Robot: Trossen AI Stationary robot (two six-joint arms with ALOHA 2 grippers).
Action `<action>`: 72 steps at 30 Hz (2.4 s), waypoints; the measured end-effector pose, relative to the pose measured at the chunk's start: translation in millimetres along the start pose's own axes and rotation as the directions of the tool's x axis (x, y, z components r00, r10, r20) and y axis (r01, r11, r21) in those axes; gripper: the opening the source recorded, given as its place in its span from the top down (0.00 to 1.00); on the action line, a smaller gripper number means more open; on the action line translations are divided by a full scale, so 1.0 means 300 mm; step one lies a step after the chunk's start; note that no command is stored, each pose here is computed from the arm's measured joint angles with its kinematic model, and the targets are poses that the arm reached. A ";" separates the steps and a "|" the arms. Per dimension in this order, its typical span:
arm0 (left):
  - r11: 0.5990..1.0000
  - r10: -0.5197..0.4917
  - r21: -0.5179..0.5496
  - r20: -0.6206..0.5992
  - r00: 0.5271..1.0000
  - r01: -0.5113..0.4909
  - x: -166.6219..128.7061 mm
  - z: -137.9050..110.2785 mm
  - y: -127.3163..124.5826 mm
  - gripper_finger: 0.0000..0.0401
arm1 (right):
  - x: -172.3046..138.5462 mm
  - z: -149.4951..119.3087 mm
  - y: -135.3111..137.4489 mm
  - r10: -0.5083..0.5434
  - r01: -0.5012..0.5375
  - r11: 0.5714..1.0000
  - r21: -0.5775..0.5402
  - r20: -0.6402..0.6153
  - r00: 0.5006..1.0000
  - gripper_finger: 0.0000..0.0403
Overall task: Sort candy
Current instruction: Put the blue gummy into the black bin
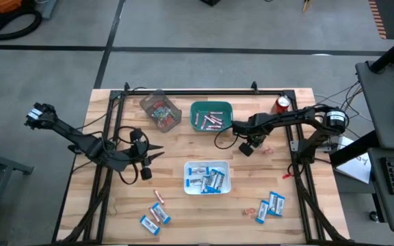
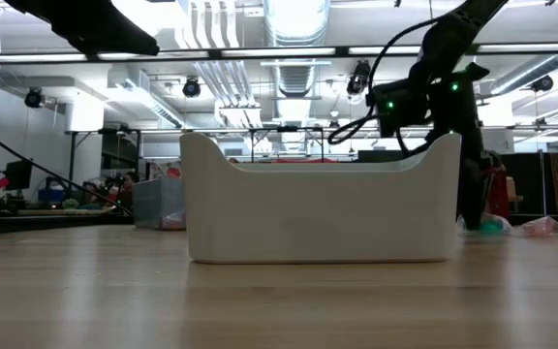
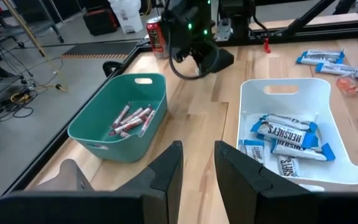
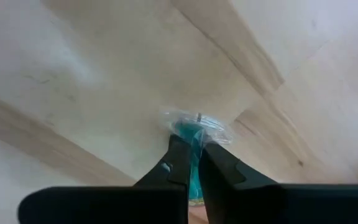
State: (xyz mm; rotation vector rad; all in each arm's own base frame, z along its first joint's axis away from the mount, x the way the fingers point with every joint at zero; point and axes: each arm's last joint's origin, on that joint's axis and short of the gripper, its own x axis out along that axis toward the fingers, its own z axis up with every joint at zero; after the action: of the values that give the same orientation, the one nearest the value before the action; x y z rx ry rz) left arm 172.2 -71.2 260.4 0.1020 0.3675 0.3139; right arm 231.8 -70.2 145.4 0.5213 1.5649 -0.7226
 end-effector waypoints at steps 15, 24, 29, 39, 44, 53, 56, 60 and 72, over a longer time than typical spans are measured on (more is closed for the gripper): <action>1.000 0.020 -0.004 -0.002 1.000 -0.020 0.000 -0.003 0.003 0.81 | -0.392 -0.003 -0.002 0.318 -0.329 0.941 -0.079 0.543 0.777 0.97; 1.000 0.021 0.010 0.004 1.000 -0.021 -0.018 0.013 0.019 0.81 | -0.477 0.147 0.086 0.451 -0.376 0.871 -0.316 0.818 0.358 0.97; 1.000 0.024 0.000 -0.004 1.000 -0.024 -0.054 0.060 0.045 0.81 | -0.438 0.248 0.155 0.463 -0.343 0.858 -0.383 0.865 0.194 0.97; 1.000 0.025 -0.018 -0.013 1.000 -0.025 -0.101 0.102 0.085 0.81 | -0.356 0.413 0.255 0.433 -0.329 0.848 -0.416 0.901 -0.023 0.97; 0.999 0.024 -0.041 -0.007 1.000 -0.025 -0.121 0.109 0.104 0.81 | -0.357 0.498 0.302 0.428 -0.301 0.857 -0.418 0.903 -0.035 0.97; 0.997 0.023 -0.068 -0.007 1.000 -0.024 -0.138 0.095 0.123 0.81 | -0.326 0.623 0.368 0.422 -0.288 0.867 -0.407 0.907 -0.011 0.97; 0.997 0.023 -0.069 -0.006 1.000 -0.023 -0.139 0.095 0.124 0.81 | -0.293 0.661 0.379 0.416 -0.288 0.872 -0.397 0.910 0.005 0.97; 0.997 0.022 -0.068 -0.008 1.000 -0.022 -0.139 0.095 0.124 0.81 | -0.245 0.703 0.393 0.395 -0.296 0.881 -0.370 0.918 0.029 0.97; 0.998 0.024 -0.059 -0.015 1.000 -0.024 -0.137 0.090 0.123 0.81 | -0.179 0.744 0.419 0.390 -0.316 0.885 -0.341 0.914 0.108 0.97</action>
State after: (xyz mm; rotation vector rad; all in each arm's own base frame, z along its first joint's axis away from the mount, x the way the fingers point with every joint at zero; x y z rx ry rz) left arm 135.4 -50.4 305.1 0.0462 0.3715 0.3491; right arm 483.4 -136.3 173.3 0.2339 0.1498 -0.4197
